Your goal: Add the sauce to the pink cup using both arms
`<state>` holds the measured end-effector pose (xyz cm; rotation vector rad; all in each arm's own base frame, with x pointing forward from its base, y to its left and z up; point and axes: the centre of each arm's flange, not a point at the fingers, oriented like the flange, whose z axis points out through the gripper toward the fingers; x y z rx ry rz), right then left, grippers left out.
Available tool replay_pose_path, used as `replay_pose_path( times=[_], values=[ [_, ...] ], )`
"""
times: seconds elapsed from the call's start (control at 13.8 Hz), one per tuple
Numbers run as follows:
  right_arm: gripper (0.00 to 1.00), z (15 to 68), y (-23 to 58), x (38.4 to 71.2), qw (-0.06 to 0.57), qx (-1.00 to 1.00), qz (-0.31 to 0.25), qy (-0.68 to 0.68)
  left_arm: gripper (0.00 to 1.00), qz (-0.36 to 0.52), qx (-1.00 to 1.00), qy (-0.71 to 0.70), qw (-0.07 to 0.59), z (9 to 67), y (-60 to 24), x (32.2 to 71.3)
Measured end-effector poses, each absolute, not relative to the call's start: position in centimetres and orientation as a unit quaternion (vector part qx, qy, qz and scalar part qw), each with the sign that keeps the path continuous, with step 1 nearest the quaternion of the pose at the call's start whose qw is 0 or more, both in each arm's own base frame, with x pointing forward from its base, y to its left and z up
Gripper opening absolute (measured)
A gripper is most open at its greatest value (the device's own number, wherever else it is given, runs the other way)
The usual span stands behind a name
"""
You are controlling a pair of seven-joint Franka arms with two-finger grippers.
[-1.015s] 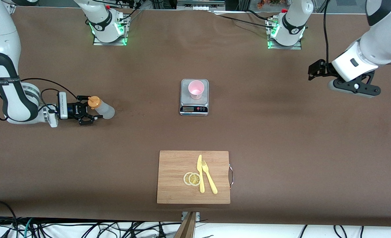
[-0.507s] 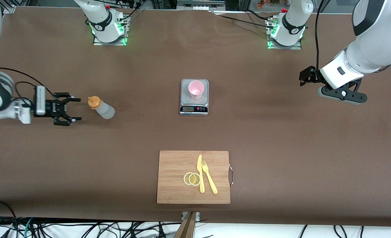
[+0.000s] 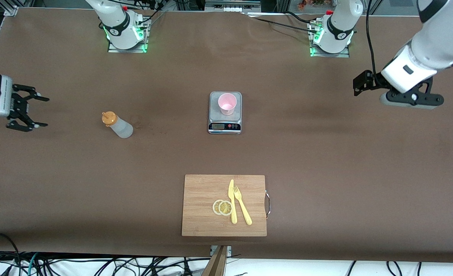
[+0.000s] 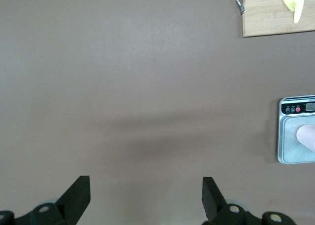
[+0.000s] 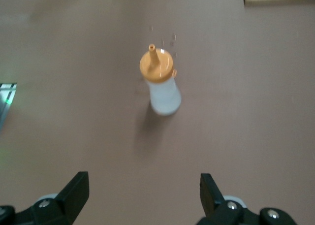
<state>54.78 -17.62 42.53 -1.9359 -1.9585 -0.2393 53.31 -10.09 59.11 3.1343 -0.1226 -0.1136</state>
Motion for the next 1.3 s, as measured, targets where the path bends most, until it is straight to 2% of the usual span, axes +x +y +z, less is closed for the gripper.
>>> replay_pose_path(
  times=[0.36, 0.58, 0.87, 1.3],
  values=[
    [1.00, 51.3, -12.1, 53.8, 0.084, -0.758, -0.010, -0.647, 1.00, -0.043, 0.998, -0.040, -0.001, 59.5, -10.0, 52.6],
    [1.00, 54.8, -8.1, 53.2, 0.045, -0.805, -0.002, -0.591, 1.00, -0.050, 0.998, -0.044, -0.002, 59.0, -10.2, 52.5],
    [1.00, 56.4, -4.1, 53.4, 0.024, -0.881, -0.006, -0.472, 1.00, -0.051, 0.998, -0.046, -0.002, 59.0, -10.3, 52.5],
    [1.00, 57.4, -0.2, 53.1, 0.022, -0.985, -0.006, -0.169, 1.00, -0.053, 0.998, -0.045, -0.002, 58.9, -10.2, 52.5]
  ],
)
